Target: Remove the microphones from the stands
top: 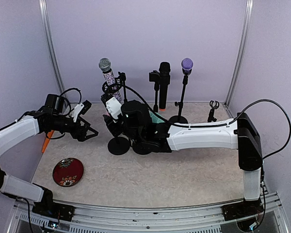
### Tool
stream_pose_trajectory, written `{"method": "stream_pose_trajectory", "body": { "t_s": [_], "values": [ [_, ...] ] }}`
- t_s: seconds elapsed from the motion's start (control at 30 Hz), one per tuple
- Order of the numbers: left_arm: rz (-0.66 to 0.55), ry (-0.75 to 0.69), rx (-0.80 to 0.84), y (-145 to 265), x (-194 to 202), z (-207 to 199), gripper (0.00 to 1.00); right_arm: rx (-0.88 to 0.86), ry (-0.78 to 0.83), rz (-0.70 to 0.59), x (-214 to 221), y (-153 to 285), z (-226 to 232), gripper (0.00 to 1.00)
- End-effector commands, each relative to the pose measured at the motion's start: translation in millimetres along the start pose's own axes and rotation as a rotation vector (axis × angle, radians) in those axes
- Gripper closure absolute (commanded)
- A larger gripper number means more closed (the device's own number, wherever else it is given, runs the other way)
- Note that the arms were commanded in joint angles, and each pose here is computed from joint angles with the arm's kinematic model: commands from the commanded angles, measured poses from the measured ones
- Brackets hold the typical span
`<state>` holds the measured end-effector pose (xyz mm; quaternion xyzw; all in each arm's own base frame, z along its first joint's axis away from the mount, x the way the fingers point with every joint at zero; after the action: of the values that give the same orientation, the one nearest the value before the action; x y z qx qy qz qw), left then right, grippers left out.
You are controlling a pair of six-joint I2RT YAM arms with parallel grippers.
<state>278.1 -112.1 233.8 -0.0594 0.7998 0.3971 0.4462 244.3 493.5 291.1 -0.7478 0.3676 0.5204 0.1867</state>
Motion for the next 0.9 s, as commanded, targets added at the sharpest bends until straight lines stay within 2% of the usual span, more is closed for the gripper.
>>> {"method": "stream_pose_trajectory", "body": {
  "t_s": [0.0, 0.17, 0.47, 0.57, 0.77, 0.8, 0.87],
  "values": [
    [-0.014, -0.001, 0.065, -25.9, -5.7, -8.9, 0.17, -0.039, -0.143, -0.093, -22.7, 8.4, 9.3, 0.92],
    [0.01, 0.025, 0.038, -40.9, -12.5, 0.8, 0.26, -0.061, -0.261, -0.139, -31.7, 11.5, 16.1, 1.0],
    [-0.02, 0.026, 0.024, -41.1, -11.5, 2.4, 0.38, -0.078, -0.288, -0.207, -45.3, 18.2, 39.5, 1.0],
    [-0.028, 0.017, 0.013, -39.1, -7.9, 2.9, 0.45, -0.077, -0.293, -0.204, -43.6, 17.2, 45.0, 1.0],
    [-0.055, 0.012, -0.037, -32.1, -0.1, 12.6, 0.88, -0.049, -0.29, -0.2, -36.1, 23.4, 42.0, 1.0],
    [-0.06, 0.012, -0.041, -31.5, -0.1, 13.3, 0.94, -0.045, -0.288, -0.202, -35.4, 25.2, 40.9, 1.0],
    [-0.072, 0.029, -0.067, -26.4, 0.4, 22.5, 0.98, -0.038, -0.286, -0.212, -35.6, 29.4, 38.1, 1.0]
  ]
}}
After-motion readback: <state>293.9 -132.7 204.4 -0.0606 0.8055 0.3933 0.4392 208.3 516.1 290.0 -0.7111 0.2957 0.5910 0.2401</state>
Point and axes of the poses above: each gripper's point midway between its finger pads, its own y axis back along the fingers, its own z axis along the line the jaws close on, x = y × z, the point moved 8 cm from there along y, back along the fingers, and after that the axes turned 11 degrees about y, right-handed, at the moved point
